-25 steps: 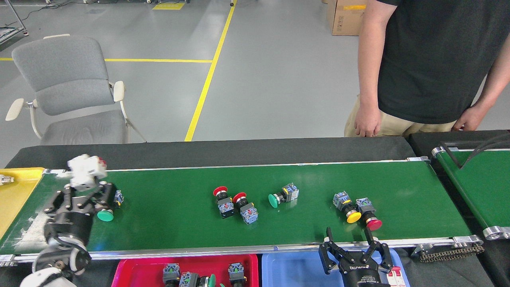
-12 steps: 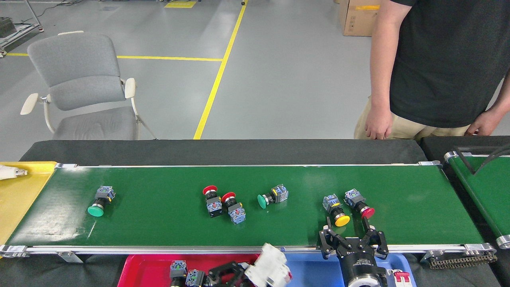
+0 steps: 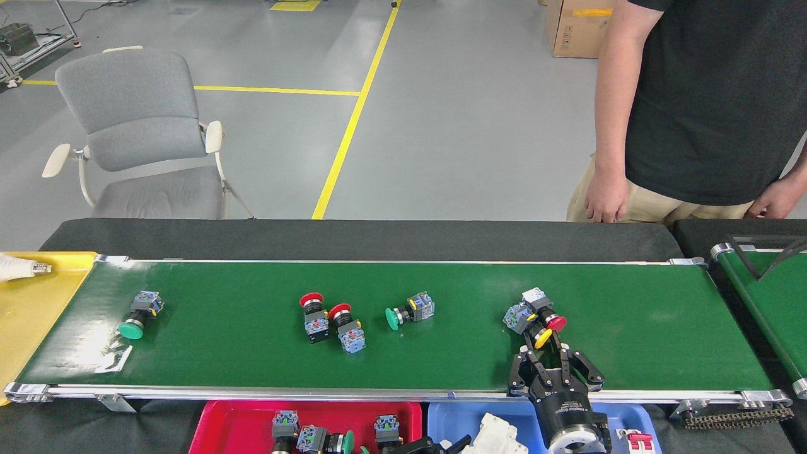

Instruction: Pick switch part from conveyor to tray

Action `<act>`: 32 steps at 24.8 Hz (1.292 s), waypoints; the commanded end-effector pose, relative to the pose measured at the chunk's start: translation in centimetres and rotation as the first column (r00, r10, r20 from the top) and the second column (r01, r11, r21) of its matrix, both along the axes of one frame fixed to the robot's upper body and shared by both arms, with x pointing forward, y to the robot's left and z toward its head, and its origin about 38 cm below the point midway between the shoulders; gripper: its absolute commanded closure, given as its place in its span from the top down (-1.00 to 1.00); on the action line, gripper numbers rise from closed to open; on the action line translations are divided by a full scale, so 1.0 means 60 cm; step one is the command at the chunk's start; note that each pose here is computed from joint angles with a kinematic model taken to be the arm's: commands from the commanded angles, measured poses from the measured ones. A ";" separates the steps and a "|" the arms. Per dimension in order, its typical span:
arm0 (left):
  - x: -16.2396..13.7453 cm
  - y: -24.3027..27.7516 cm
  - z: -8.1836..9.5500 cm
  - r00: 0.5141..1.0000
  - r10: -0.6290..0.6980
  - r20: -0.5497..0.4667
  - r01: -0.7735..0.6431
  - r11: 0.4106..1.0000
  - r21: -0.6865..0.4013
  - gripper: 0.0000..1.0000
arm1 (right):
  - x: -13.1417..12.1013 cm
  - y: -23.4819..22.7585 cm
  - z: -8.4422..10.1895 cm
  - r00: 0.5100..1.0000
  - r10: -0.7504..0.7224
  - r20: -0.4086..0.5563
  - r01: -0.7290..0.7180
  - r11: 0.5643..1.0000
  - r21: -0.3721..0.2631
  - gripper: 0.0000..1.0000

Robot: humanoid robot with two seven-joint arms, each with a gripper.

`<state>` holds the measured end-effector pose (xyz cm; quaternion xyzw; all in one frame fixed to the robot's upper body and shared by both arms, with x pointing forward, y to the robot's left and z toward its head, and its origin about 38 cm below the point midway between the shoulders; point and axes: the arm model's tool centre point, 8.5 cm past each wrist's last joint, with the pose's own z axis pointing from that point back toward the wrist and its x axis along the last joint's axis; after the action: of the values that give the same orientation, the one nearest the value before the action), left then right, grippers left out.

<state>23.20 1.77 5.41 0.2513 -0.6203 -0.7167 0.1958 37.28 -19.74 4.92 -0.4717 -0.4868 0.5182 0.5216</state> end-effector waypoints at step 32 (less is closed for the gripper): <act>0.194 0.543 0.009 0.628 0.778 0.015 -0.778 0.628 0.001 0.98 | -0.077 0.250 0.068 0.694 0.709 0.128 -0.710 0.703 -0.043 1.00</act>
<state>34.39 33.91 5.37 0.4938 -0.4516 -0.5623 0.4859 32.12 -4.40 7.73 -0.2633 -0.6565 0.6617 0.2488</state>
